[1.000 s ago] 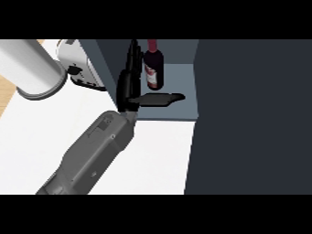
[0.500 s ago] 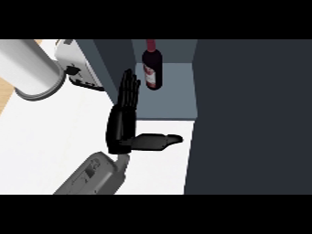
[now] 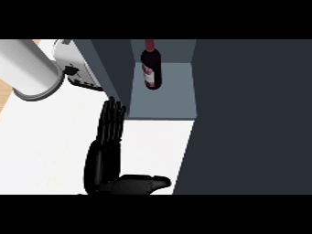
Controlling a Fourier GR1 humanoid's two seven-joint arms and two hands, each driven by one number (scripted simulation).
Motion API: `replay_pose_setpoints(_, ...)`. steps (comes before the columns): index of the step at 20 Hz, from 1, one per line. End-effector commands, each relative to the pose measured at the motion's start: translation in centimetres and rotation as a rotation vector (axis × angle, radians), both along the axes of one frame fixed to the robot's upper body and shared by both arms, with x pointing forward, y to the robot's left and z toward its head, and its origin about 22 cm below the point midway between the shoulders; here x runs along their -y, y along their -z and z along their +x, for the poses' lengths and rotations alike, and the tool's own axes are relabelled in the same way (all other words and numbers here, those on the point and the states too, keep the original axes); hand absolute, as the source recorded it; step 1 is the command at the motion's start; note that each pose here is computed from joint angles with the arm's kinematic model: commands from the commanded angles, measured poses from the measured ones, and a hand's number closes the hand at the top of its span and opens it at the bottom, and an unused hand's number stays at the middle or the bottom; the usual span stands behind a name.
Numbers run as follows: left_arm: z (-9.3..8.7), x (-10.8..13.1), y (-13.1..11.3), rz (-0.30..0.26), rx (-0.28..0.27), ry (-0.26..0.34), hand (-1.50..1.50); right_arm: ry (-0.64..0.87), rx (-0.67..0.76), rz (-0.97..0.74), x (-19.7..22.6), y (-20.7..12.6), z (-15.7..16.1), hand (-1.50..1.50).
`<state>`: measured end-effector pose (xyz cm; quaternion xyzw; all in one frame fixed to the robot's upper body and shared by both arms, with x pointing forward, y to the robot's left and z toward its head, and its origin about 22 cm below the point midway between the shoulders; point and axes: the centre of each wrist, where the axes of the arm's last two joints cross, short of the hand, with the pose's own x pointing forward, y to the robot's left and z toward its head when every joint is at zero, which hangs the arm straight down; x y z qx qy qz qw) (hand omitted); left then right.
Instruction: Pick up the wine, place it into the cabinet and close the cabinet
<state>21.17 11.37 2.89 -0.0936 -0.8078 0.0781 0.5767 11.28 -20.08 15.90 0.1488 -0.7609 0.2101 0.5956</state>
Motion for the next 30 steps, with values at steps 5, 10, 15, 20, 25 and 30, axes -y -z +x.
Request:
replay_pose_setpoints(5,-4.0,-3.7,-0.1,0.029,-0.011,-0.034,-1.5,-0.327,-0.023,-0.008,-1.2,-2.6,-3.6,1.5)
replay_pose_setpoints(10,-5.0,-6.4,-0.5,0.046,-0.009,-0.043,-1.5,-0.391,0.005,-0.013,-1.4,-4.0,-5.2,1.5)
replay_pose_setpoints(15,-6.6,-9.3,-0.8,0.041,0.017,-0.064,-1.5,-0.396,0.022,0.009,-3.7,-3.0,-3.4,1.5)
replay_pose_setpoints(20,-6.7,-12.4,-2.2,0.043,0.034,-0.077,-1.5,-0.435,-0.058,0.011,-5.3,-2.3,-2.4,1.5)
replay_pose_setpoints(25,-7.4,-13.9,-1.9,0.023,0.021,-0.085,-1.5,-0.461,-0.041,0.042,-8.9,-2.9,-1.7,1.5)
replay_pose_setpoints(30,-7.6,-16.7,-3.1,0.033,0.032,-0.056,-1.5,-0.417,-0.047,0.03,-11.8,-3.1,0.3,1.5)
